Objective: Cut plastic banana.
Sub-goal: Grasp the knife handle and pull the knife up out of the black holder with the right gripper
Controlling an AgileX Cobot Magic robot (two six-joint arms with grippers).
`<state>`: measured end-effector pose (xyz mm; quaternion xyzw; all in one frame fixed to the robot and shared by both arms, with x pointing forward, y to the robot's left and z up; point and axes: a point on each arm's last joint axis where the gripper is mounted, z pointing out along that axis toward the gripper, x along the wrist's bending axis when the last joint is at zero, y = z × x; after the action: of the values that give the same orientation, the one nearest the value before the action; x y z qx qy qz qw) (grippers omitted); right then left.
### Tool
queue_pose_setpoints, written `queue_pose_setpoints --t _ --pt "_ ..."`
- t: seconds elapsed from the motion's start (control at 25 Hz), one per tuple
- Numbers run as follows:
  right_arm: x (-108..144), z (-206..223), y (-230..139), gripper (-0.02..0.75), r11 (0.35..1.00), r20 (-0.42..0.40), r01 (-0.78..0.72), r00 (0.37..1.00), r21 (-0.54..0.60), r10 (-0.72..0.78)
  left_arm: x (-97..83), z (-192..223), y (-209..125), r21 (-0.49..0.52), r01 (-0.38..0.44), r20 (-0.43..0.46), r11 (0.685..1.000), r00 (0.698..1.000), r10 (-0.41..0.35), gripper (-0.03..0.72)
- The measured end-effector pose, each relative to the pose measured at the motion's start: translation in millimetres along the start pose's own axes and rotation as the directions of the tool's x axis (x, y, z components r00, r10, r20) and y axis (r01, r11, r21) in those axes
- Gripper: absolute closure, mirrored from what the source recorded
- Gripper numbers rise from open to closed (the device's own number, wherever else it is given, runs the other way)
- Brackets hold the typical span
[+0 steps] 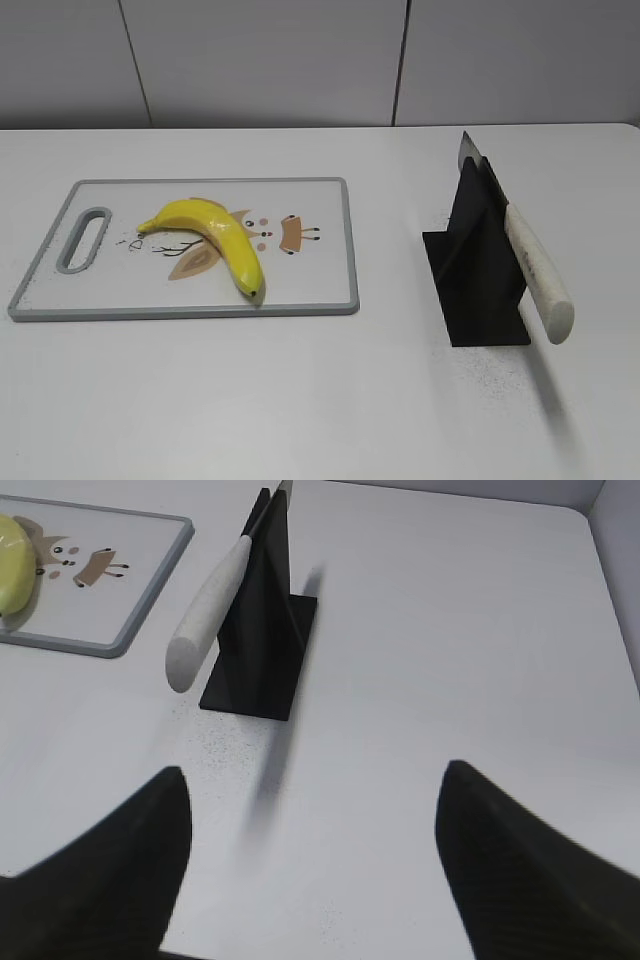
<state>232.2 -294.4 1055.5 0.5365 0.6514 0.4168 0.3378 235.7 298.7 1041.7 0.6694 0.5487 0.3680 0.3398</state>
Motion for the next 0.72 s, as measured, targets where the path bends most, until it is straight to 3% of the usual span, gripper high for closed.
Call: queue_pose_setpoints --t 0.56,0.72 --pt "0 0 0 0.167 1.0 0.0 -0.001 1.0 0.004 0.001 0.0 0 0 0.0 0.0 0.0 1.0 1.0 0.0 0.162" --pt "-1 13 6 0.185 0.995 0.003 -0.003 1.0 0.102 0.003 0.0 0 0 0.0 0.0 0.0 1.0 1.0 0.0 0.162"
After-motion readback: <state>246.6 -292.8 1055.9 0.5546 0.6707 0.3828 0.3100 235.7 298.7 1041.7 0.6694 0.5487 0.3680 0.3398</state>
